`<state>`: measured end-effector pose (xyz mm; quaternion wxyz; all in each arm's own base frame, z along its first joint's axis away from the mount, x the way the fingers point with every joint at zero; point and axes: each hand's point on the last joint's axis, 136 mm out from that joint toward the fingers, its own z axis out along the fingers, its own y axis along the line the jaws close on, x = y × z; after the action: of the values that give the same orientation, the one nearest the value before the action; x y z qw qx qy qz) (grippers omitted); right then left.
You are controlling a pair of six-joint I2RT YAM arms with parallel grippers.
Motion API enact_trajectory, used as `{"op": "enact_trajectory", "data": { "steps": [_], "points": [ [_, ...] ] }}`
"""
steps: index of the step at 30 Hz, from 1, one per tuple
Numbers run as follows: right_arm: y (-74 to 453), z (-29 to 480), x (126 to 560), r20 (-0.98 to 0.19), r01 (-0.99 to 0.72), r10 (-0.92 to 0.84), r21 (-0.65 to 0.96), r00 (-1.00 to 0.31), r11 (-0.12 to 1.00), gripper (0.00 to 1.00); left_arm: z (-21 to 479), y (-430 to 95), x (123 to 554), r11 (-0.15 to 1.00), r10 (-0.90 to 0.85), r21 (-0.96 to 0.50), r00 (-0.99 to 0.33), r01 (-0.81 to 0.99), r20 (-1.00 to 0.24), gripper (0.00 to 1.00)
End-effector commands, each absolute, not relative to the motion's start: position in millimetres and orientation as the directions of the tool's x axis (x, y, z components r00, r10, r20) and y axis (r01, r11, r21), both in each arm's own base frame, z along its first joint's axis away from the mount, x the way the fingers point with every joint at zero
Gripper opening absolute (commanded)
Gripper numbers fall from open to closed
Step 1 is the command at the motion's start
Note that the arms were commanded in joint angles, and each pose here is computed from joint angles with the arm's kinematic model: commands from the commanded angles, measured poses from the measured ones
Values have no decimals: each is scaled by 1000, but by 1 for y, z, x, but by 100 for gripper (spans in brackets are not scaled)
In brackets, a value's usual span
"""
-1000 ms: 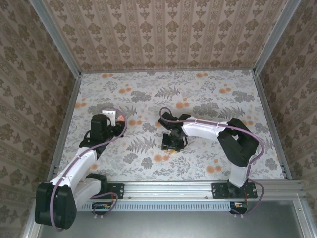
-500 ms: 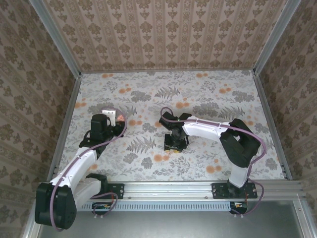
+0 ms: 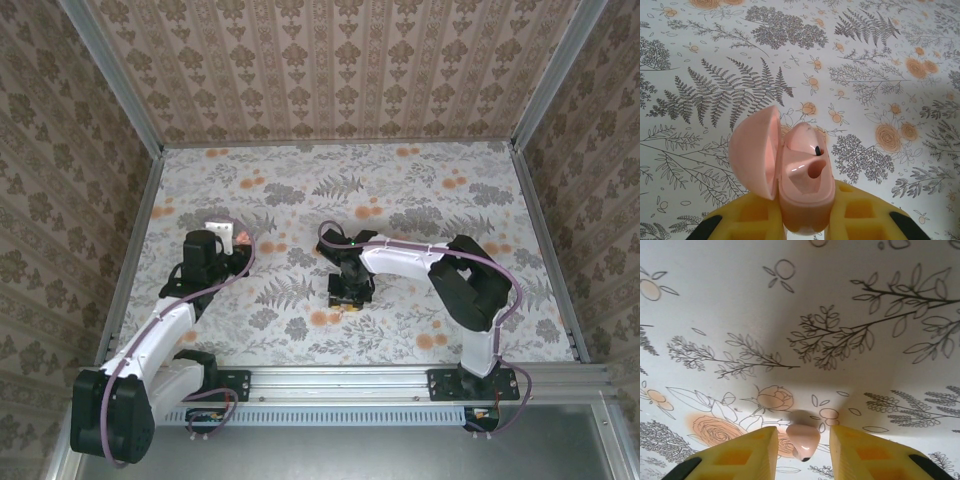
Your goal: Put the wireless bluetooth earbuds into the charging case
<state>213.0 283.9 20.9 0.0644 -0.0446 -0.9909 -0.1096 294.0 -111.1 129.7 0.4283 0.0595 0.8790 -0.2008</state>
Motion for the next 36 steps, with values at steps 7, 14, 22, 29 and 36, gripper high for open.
{"op": "enact_trajectory", "data": {
  "steps": [7, 14, 22, 29, 36],
  "points": [
    [291, 19, 206, 165, 77, 45, 194, -985, 978, 32, 144, -112, 296, 913, -49, -278, -596, 298, -801, 11],
    [288, 13, 202, 167, 73, 44, 172, -985, 982, 29, 143, -113, 295, 912, -48, -279, -598, 300, -800, 11],
    [283, 6, 204, 158, 63, 41, 133, -987, 989, 26, 143, -112, 294, 914, -47, -275, -597, 297, -801, 11],
    [278, 3, 204, 136, 51, 36, 108, -990, 993, 21, 144, -112, 293, 914, -46, -275, -596, 300, -802, 11],
    [276, 21, 218, 28, 49, 45, 136, -999, 989, 18, 144, -118, 293, 898, -44, -289, -587, 332, -808, 11]
  ]
}}
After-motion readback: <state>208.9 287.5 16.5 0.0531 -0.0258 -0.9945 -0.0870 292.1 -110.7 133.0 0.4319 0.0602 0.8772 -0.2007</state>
